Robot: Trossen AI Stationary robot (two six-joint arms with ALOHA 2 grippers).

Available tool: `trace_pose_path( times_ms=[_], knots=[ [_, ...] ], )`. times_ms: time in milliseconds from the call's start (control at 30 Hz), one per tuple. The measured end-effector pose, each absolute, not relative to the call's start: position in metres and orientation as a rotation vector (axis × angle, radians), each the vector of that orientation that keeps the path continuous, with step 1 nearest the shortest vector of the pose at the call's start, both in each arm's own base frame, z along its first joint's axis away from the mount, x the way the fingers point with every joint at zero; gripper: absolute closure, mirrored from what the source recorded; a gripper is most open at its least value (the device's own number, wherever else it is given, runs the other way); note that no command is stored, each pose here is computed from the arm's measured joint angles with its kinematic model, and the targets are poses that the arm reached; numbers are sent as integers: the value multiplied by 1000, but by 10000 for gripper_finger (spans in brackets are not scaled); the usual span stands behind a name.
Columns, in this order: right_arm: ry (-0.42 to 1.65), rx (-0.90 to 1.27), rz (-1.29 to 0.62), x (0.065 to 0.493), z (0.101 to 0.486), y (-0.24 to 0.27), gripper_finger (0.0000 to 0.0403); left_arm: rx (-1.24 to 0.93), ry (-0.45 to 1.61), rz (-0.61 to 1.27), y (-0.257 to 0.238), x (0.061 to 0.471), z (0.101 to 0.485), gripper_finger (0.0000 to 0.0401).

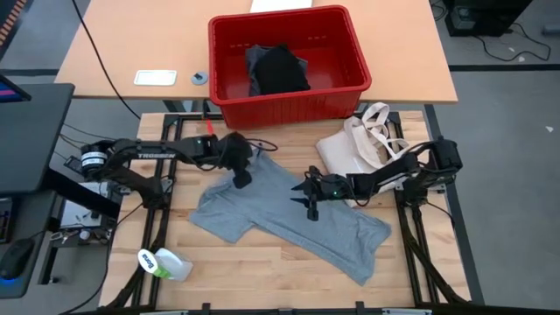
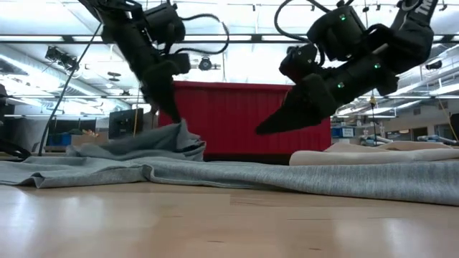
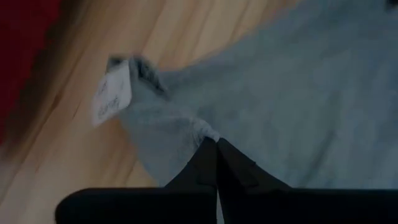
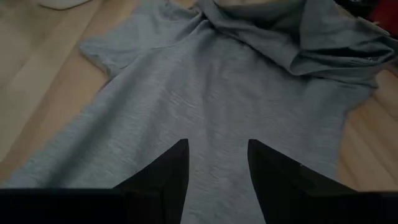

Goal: Fold Laundry from Bin
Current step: Fold the gray shirt

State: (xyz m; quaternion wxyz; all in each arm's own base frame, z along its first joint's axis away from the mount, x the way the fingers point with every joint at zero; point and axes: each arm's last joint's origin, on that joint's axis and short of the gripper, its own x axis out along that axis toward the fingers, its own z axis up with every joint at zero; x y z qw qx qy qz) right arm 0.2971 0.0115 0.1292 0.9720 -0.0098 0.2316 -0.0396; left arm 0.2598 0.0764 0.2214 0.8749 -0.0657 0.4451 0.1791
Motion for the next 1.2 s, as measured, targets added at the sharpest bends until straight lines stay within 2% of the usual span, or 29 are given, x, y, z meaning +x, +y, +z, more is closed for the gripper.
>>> trace_pose_path(
  times_ms=[267, 433, 533, 667, 900, 1000, 1100, 1200],
  knots=[
    [471, -47, -112, 303, 129, -1, 230, -135, 968, 351, 70, 268, 210, 399],
    [471, -16, -62, 303, 130, 3, 229, -60, 1038, 528, 76, 269, 194, 387],
    [475, -19, -46, 302, 129, 8, 229, -17, 1058, 563, 78, 272, 187, 372],
    [478, -25, -33, 302, 129, 13, 229, 32, 1087, 527, 74, 276, 181, 336],
    [493, -2, -28, 301, 128, 17, 229, 138, 1056, 652, 70, 276, 194, 225],
    [509, 3, -29, 300, 126, 17, 230, 147, 1037, 640, 65, 279, 200, 184],
    [529, 1, -30, 299, 124, 17, 230, 204, 1040, 566, 52, 284, 205, 163],
    [538, 1, -30, 299, 124, 17, 230, 241, 1050, 519, 35, 285, 205, 159]
  ],
)
